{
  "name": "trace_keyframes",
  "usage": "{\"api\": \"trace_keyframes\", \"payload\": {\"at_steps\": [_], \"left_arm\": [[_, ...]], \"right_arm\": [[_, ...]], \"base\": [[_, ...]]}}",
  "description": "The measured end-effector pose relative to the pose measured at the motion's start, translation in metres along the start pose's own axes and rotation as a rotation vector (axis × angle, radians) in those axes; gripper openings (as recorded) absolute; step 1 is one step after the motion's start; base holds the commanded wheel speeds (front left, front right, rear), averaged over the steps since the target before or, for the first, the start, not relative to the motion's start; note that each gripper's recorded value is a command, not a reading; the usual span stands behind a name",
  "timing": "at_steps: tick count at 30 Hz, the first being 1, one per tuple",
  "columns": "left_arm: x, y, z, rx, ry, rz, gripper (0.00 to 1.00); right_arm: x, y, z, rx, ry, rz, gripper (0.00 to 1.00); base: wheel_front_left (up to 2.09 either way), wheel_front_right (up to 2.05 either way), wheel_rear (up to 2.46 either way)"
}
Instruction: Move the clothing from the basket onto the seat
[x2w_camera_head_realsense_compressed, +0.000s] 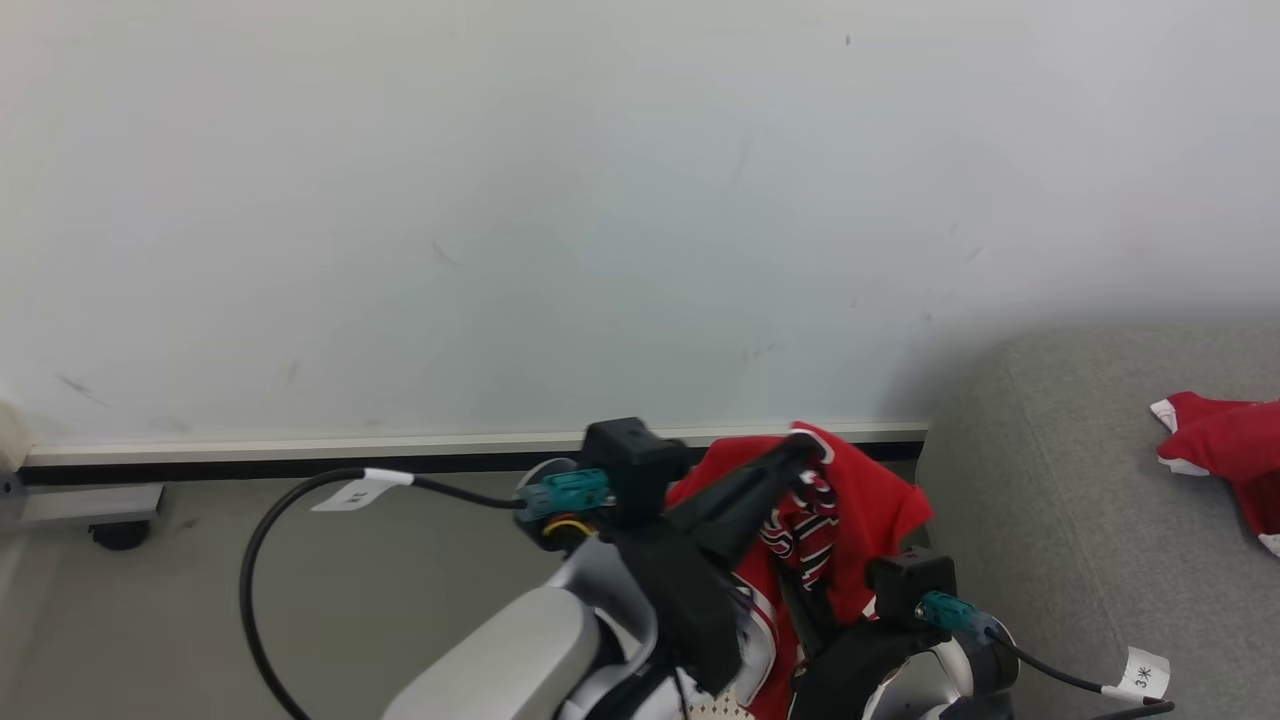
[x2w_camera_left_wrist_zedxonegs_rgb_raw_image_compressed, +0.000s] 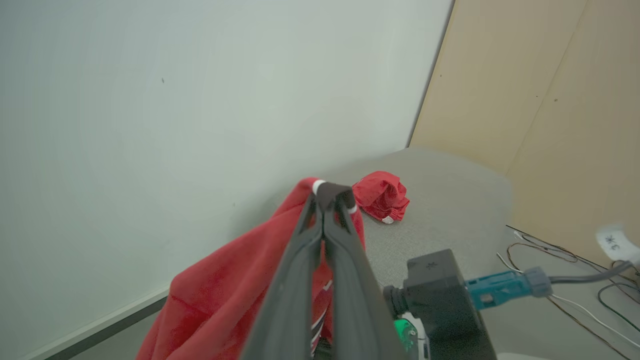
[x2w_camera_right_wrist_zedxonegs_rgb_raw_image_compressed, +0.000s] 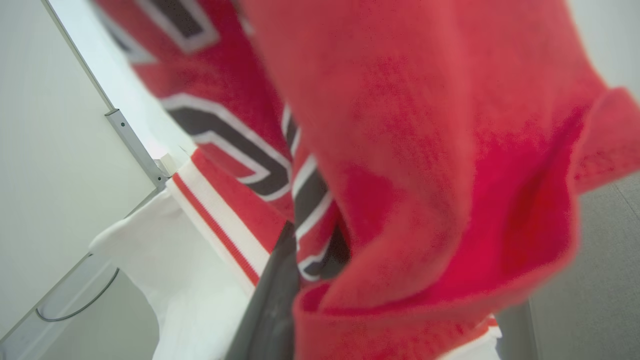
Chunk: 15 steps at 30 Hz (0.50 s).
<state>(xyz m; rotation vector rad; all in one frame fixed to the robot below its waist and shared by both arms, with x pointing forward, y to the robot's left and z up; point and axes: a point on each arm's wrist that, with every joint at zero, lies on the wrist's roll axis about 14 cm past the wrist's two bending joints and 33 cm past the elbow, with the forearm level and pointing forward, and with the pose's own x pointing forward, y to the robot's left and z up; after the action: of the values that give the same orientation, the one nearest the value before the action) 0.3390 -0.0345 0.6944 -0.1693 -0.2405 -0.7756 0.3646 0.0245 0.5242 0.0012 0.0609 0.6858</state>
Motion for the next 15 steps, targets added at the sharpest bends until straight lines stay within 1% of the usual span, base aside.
{"api": "trace_keyframes", "payload": {"at_steps": [1, 2, 4, 7, 12, 15], "left_arm": [[-0.001, 0.006, -0.002, 0.019, 0.000, 0.014, 0.71], [-0.003, 0.013, -0.006, 0.035, 0.006, 0.032, 1.00], [-0.005, 0.027, -0.013, 0.064, 0.014, 0.064, 1.00], [-0.007, 0.037, -0.027, 0.038, 0.035, 0.081, 1.00], [-0.020, 0.062, -0.053, 0.051, 0.062, 0.115, 1.00], [-0.027, 0.070, -0.064, 0.046, 0.050, 0.123, 1.00]], "right_arm": [[-0.001, -0.001, 0.000, 0.002, -0.001, -0.005, 0.00], [-0.002, -0.002, 0.000, 0.003, -0.003, -0.009, 0.00], [-0.003, -0.004, 0.001, 0.005, -0.008, -0.014, 0.00], [-0.008, -0.006, 0.002, 0.012, -0.015, -0.026, 0.00], [-0.020, -0.015, 0.000, 0.027, -0.019, -0.070, 0.00], [-0.030, -0.023, 0.000, 0.033, -0.022, -0.107, 0.00]], "base": [[0.00, 0.00, 0.00], [0.00, 0.00, 0.00], [0.00, 0.00, 0.00], [0.00, 0.00, 0.00], [0.00, 0.00, 0.00], [0.00, 0.00, 0.00]]}}
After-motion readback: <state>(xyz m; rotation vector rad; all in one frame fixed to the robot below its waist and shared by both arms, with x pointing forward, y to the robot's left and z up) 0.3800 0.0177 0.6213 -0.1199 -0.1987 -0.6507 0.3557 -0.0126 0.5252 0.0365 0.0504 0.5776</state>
